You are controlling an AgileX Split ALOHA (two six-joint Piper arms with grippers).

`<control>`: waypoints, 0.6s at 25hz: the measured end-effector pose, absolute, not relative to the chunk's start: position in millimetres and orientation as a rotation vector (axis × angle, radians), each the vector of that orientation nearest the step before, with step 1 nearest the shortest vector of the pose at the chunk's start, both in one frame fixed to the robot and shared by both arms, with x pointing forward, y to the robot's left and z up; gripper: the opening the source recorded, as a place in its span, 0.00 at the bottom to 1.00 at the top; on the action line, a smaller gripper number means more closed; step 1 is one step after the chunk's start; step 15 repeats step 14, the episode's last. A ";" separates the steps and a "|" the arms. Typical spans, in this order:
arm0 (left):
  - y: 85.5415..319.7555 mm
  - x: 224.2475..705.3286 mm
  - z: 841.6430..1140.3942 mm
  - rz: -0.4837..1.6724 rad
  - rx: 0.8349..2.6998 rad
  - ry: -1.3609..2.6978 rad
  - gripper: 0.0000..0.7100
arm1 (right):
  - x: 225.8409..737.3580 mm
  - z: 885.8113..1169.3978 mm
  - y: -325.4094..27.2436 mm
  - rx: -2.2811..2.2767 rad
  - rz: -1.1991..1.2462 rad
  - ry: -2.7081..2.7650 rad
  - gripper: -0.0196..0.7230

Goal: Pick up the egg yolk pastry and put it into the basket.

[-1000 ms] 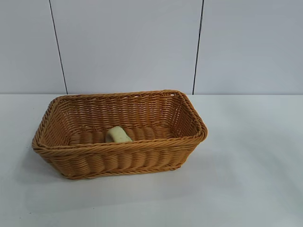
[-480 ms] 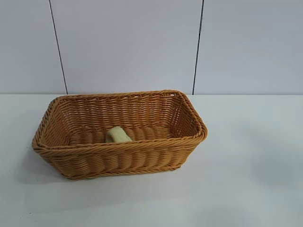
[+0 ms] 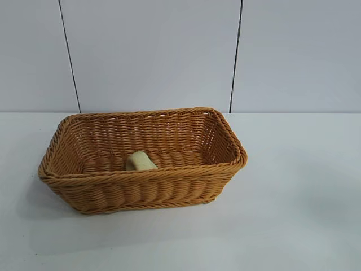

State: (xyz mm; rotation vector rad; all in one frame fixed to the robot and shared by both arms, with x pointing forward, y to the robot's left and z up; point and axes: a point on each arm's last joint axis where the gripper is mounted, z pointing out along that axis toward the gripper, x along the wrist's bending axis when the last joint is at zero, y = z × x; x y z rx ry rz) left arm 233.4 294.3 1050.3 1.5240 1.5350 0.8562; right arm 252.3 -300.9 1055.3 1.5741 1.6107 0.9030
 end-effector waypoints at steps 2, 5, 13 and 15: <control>294.3 233.4 1050.3 0.856 1.524 1.535 0.98 | 240.9 1055.8 -301.4 1.526 0.952 1.559 0.89; 294.3 233.4 1050.3 0.856 1.524 1.535 0.98 | 235.2 1055.7 -301.6 1.504 0.976 1.535 0.89; 294.3 233.4 1050.3 0.856 1.524 1.535 0.98 | 234.5 1055.7 -301.5 1.501 0.982 1.532 0.89; 294.3 233.4 1050.3 0.856 1.524 1.535 0.98 | 234.5 1055.7 -301.4 1.501 0.983 1.532 0.89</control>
